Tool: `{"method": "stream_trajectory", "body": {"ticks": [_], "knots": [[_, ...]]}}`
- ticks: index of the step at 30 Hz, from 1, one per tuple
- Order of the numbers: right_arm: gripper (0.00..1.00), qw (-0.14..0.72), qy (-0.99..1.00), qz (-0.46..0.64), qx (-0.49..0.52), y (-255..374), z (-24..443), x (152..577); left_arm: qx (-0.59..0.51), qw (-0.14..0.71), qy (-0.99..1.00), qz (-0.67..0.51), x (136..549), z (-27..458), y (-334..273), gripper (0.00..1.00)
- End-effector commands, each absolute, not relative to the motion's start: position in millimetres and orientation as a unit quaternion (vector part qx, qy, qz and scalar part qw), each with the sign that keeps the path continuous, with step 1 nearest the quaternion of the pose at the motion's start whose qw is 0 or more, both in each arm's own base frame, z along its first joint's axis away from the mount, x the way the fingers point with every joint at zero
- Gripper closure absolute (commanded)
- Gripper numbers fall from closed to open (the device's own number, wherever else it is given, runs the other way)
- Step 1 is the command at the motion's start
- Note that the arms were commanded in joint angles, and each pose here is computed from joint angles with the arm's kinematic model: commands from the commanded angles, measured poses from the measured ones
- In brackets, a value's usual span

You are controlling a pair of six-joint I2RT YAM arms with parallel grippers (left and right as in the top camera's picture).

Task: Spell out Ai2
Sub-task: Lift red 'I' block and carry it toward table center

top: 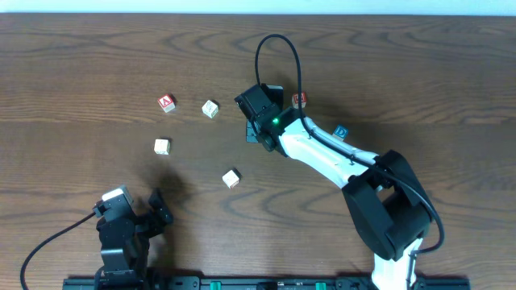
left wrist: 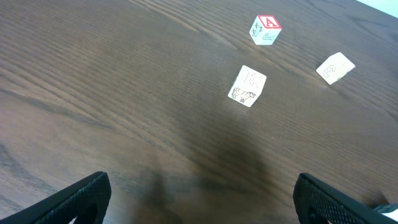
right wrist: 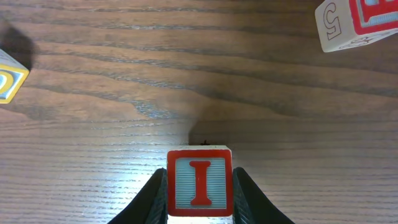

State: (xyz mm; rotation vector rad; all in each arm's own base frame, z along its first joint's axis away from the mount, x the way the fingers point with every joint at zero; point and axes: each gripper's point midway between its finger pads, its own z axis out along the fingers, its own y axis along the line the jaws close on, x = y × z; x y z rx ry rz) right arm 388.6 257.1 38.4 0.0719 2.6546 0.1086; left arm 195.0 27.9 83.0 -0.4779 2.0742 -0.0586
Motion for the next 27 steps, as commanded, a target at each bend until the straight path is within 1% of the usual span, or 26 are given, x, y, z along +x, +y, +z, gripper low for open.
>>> {"method": "stream_trajectory", "body": {"ticks": [1, 9, 27], "knots": [[0.99, 0.240, 0.969, 0.028, 0.045, 246.6, 31.7, 392.7, -0.192, 0.482, 0.854, -0.023, 194.8, 79.1, 27.1, 0.05], [0.99, 0.228, 0.972, 0.021, 0.048, 243.1, 18.0, 393.1, -0.192, 0.482, 0.855, -0.023, 194.8, 79.0, 27.1, 0.05], [0.99, 0.228, 0.972, 0.037, 0.046, 249.6, 18.3, 394.4, -0.192, 0.482, 0.854, -0.023, 194.8, 79.1, 27.1, 0.05]]}}
